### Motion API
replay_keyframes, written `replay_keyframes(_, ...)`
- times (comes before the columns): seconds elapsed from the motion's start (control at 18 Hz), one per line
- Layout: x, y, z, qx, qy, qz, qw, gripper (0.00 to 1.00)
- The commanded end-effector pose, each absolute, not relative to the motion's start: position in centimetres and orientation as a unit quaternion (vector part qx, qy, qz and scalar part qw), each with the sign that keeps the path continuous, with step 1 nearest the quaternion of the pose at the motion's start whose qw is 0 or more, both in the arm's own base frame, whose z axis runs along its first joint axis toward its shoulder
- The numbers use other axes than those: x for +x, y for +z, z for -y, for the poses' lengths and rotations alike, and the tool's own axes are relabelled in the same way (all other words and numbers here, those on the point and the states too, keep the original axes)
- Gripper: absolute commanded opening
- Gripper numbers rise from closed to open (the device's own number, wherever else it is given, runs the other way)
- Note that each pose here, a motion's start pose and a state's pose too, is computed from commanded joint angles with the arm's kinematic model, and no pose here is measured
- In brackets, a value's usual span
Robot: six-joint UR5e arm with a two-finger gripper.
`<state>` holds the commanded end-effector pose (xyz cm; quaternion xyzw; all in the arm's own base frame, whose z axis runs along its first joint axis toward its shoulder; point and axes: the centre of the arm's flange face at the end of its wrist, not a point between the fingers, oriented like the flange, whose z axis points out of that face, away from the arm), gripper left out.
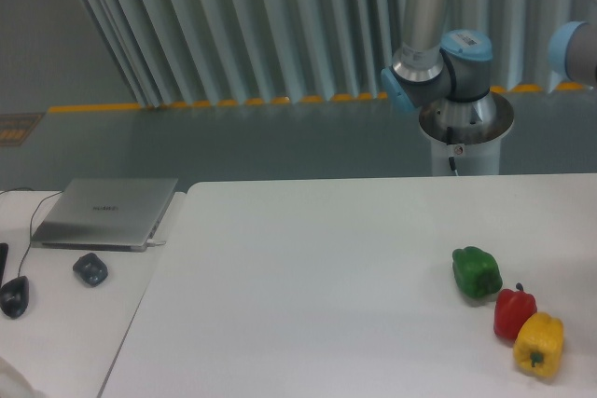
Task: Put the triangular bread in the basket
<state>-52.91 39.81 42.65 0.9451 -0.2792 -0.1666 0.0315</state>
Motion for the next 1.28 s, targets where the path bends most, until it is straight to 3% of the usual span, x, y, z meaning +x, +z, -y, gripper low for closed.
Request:
replay_keyframes(0.17,-54.1,42.2,-38.2,0.95,-0.167,0.26,0.042,0.0)
replay_keyframes(0.33,-54.7,40.6,-36.4,0.947,-0.167,0.242,0.129,0.05)
replay_keyframes(0.56,-55.8,39.7,-35.2,0.95,-0.161,0.233,0.133,0.06)
replay_keyframes(0.67,-55.9,39.0,-35.2,0.952,-0.157,0.229,0.133,0.17)
replay_keyframes(0.83,-56.1,38.1,-35.3,0.952,-0.15,0.229,0.135,0.44)
replay_keyframes(0.89,-56.2,38.0,-35.3,0.952,-0.151,0.23,0.134,0.6)
replay_keyframes(0.94,-56.5,37.5,-35.5,0.952,-0.155,0.228,0.134,0.98)
replay_keyframes(1.28,-56.8,37.7,-35.6,0.95,-0.174,0.225,0.129,1.0)
